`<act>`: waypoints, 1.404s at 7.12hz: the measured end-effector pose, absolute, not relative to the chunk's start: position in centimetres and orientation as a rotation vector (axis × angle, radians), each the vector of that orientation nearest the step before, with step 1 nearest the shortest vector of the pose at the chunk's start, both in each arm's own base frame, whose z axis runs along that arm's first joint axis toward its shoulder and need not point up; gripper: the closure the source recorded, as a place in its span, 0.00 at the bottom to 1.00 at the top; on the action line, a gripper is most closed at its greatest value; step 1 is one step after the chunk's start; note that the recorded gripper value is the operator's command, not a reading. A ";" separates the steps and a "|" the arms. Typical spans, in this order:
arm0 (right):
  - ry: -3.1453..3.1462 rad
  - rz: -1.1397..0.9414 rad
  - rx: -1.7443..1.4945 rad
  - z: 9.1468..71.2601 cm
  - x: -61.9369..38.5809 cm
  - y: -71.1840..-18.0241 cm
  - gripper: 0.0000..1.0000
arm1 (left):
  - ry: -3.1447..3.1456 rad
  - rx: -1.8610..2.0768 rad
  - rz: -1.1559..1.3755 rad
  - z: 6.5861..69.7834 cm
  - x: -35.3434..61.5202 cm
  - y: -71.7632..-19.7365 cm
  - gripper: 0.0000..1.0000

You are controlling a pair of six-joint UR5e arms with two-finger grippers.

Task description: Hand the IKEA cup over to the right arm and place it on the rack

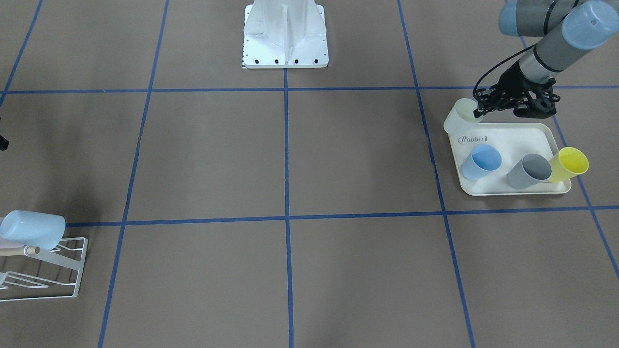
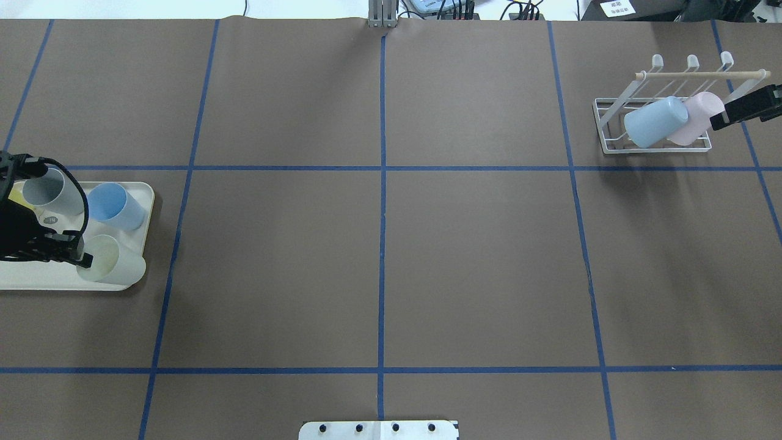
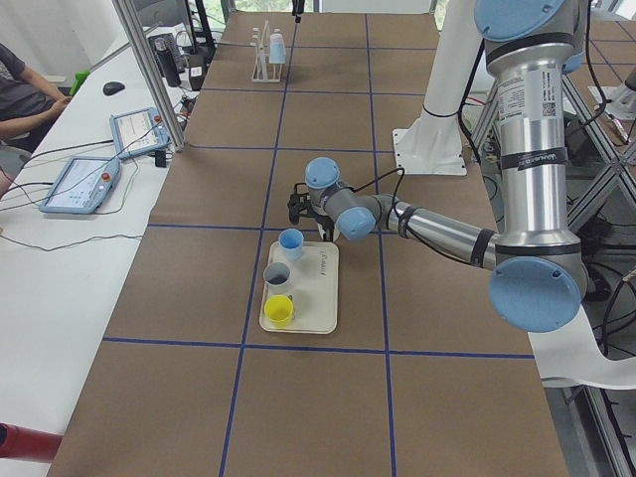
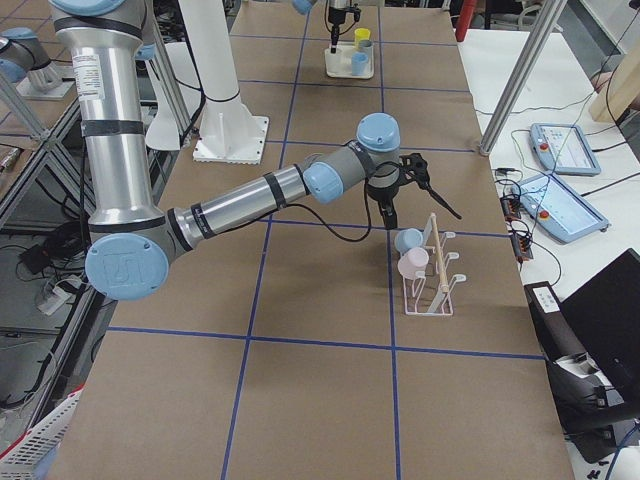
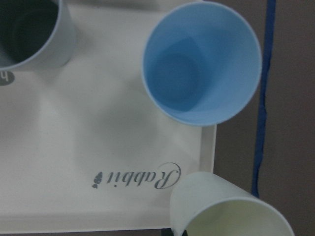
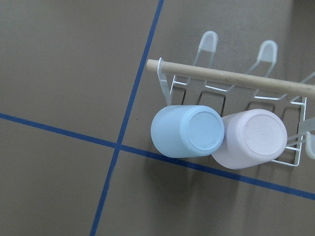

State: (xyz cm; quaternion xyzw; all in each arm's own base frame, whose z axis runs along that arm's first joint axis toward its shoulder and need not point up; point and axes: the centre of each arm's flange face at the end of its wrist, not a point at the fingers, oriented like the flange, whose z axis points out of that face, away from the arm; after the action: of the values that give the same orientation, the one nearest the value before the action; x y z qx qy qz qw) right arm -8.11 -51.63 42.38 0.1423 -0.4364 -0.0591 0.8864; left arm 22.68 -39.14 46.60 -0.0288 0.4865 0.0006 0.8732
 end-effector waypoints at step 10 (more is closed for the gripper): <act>-1.549 0.119 0.306 31.8 -19.2 -46.5 0.02 | 1.841 -0.229 -0.407 16.6 38.4 -37.8 1.00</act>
State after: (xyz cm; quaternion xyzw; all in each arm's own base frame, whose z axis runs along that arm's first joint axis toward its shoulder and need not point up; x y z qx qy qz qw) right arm -19.17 -46.52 31.80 0.1377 -0.6959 0.0535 0.7027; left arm 38.40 -37.82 16.61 -0.0980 0.7883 -0.1744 0.5819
